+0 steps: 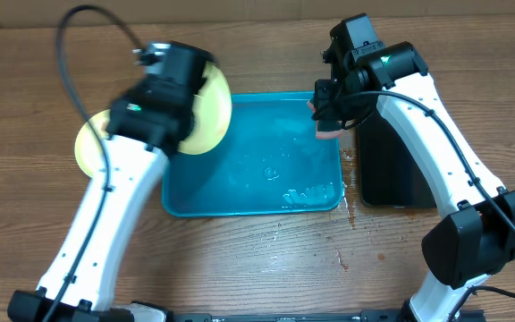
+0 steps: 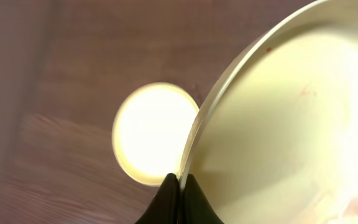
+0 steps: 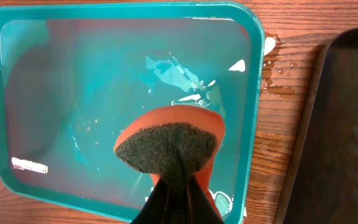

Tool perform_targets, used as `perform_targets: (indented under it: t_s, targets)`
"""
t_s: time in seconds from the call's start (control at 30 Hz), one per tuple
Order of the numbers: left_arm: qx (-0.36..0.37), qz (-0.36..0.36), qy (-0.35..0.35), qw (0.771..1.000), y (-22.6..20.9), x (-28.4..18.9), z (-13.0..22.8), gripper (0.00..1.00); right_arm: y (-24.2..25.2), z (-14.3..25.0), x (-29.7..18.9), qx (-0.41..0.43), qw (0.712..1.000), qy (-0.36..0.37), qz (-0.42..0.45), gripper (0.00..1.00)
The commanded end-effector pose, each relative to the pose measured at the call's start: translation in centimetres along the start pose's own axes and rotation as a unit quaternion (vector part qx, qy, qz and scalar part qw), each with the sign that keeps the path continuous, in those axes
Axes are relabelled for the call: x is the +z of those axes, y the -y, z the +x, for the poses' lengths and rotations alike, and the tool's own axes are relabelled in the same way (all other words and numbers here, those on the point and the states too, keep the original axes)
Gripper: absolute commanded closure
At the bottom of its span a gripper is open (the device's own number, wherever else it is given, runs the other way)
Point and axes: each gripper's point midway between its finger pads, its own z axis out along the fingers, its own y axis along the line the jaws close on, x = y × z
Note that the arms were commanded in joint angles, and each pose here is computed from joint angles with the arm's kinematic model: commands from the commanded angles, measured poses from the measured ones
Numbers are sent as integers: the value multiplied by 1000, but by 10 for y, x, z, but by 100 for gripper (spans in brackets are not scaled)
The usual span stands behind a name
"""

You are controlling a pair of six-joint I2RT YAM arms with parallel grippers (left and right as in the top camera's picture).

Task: Clean dirty plates on tray and stack at the side
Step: 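Carry the yellow plate left with the left gripper onto the plate stack, then open the left gripper to release the yellow plate on the stack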

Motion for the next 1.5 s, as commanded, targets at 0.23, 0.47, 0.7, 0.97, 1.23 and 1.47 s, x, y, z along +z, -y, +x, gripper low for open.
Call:
perform_targets:
  t_s: [0.23,0.47,0.7,0.97,1.23,1.47]
  targets:
    - [-173,113,-111,972,-59,76,38,96,-3,-1,-6,-12,1000,9,-3,96]
    - [-256,111,-164,946,-96,143,84,96,-3,-1,-6,-13,1000,9,-3,96]
    - [-297,88,-190,932,-117,182,105,96,-3,-1,-6,-13,1000,9,-3,96]
    - [-334,75,-195,919,-129,204,114,96,-3,-1,-6,-13,1000,9,-3,96]
    - [-325,71,-202,921,-129,207,119,96,-3,-2,-6,-13,1000,11,-3,96]
    - [-323,57,-203,923,-133,208,121,55,-4,-2,-6,-13,1000,9,-7,96]
